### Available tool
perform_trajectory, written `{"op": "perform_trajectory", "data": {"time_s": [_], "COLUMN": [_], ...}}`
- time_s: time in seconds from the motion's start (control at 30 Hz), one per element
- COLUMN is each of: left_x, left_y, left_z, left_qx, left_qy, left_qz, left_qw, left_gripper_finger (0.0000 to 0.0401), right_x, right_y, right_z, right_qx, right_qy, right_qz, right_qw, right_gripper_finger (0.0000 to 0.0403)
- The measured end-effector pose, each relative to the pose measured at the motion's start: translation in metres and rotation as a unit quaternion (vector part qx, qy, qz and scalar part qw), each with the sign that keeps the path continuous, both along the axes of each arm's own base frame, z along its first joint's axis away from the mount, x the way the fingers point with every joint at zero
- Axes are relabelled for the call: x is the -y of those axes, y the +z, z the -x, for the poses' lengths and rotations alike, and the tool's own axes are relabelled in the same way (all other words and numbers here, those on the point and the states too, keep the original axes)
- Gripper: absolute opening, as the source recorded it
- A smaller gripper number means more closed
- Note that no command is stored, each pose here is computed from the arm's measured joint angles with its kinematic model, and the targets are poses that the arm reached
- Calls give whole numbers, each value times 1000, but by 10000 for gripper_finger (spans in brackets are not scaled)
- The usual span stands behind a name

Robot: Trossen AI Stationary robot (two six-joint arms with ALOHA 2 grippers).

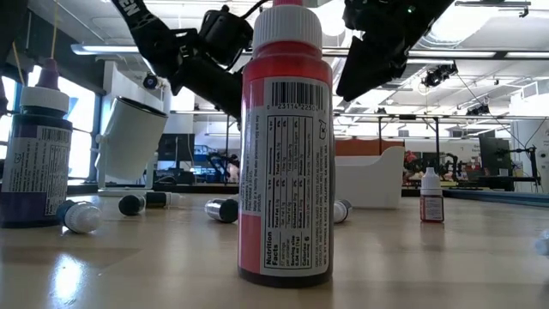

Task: Pick & Place food coloring
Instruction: Put the big pink food coloring bottle into the white bin

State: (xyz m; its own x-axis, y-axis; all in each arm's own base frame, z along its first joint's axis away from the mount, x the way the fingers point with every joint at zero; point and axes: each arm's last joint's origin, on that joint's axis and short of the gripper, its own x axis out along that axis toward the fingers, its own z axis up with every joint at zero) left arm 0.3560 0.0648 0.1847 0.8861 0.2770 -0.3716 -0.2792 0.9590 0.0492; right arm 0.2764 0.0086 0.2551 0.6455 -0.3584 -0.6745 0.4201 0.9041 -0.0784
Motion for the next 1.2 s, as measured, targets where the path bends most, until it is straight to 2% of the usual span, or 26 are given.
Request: {"op": "perform_trajectory", "data": {"time_s": [0.2, 0.3, 0.4, 0.5, 0.63, 0.73, 0.83, 0.93, 1.1, 1.2], "left_x": [-2, -2, -1, 3, 13, 23, 35, 51, 74, 87], "left_y": [17, 36, 66, 105, 152, 170, 170, 151, 103, 74], "left_z": [-6, -4, 4, 23, 62, 97, 129, 152, 171, 173], "left_qx": [4, -20, -35, -54, -83, -103, -128, -149, -156, -121], "left_qy": [0, 9, 7, -11, -56, -117, -191, -260, -295, -325], "left_qz": [-34, -60, -64, -54, -27, 16, 90, 135, 125, 105], "left_qw": [999, 998, 997, 997, 995, 988, 969, 944, 935, 932], "left_gripper_finger": [98, 99, 98, 98, 98, 98, 98, 98, 98, 98], "right_x": [0, 0, 0, -1, -4, -12, -27, -48, -87, -112], "right_y": [0, 0, 0, -2, -12, -24, -35, -40, -31, -29], "right_z": [0, 0, 0, -1, -10, -22, -36, -46, -47, -47], "right_qx": [0, 0, 0, -4, -13, -12, -2, 27, 93, 131], "right_qy": [1, 1, 2, 10, 35, 67, 134, 199, 275, 317], "right_qz": [-4, -4, -5, -13, -34, -42, -45, -47, -58, -59], "right_qw": [1000, 1000, 1000, 1000, 999, 997, 990, 979, 955, 938], "right_gripper_finger": [220, 220, 220, 220, 220, 220, 220, 220, 220, 220]}}
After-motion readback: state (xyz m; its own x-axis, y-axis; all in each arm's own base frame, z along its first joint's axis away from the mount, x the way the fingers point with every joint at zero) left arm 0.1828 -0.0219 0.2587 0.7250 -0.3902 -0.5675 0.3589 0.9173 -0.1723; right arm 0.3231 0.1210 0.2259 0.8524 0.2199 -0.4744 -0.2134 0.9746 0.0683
